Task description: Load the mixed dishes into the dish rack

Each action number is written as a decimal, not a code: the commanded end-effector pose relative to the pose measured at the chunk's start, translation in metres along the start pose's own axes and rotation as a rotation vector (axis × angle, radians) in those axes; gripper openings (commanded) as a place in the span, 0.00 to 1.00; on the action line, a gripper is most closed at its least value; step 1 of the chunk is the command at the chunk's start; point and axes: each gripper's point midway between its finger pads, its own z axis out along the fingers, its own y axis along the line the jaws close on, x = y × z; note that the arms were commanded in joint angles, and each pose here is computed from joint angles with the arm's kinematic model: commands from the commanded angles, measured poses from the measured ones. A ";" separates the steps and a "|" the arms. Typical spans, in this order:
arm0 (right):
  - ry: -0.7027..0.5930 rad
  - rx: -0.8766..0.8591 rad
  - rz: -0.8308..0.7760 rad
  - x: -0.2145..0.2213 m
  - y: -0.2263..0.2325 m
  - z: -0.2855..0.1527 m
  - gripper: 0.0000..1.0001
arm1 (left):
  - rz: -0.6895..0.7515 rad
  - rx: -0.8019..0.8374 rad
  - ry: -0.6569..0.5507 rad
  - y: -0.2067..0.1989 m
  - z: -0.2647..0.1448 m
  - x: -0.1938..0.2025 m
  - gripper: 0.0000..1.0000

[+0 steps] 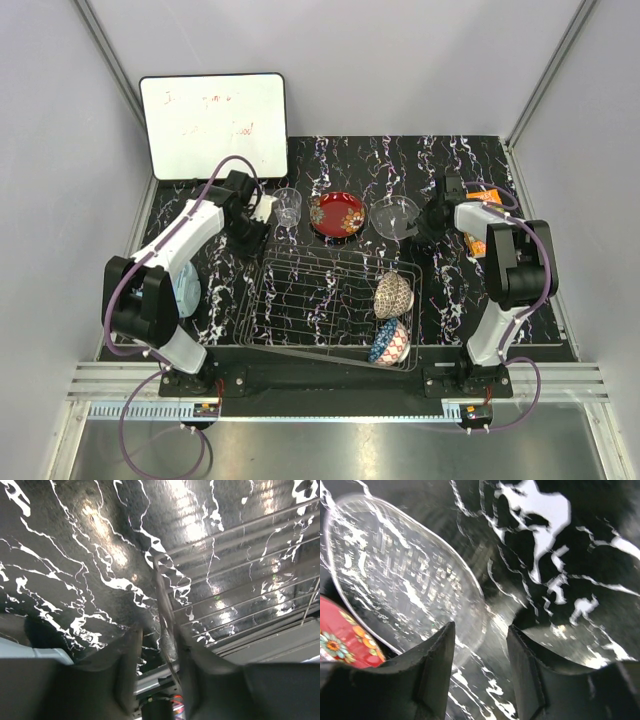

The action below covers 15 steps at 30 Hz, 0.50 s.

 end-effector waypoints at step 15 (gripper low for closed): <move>-0.016 -0.011 0.008 -0.005 0.001 0.024 0.15 | -0.191 0.013 0.110 0.039 0.018 0.000 0.00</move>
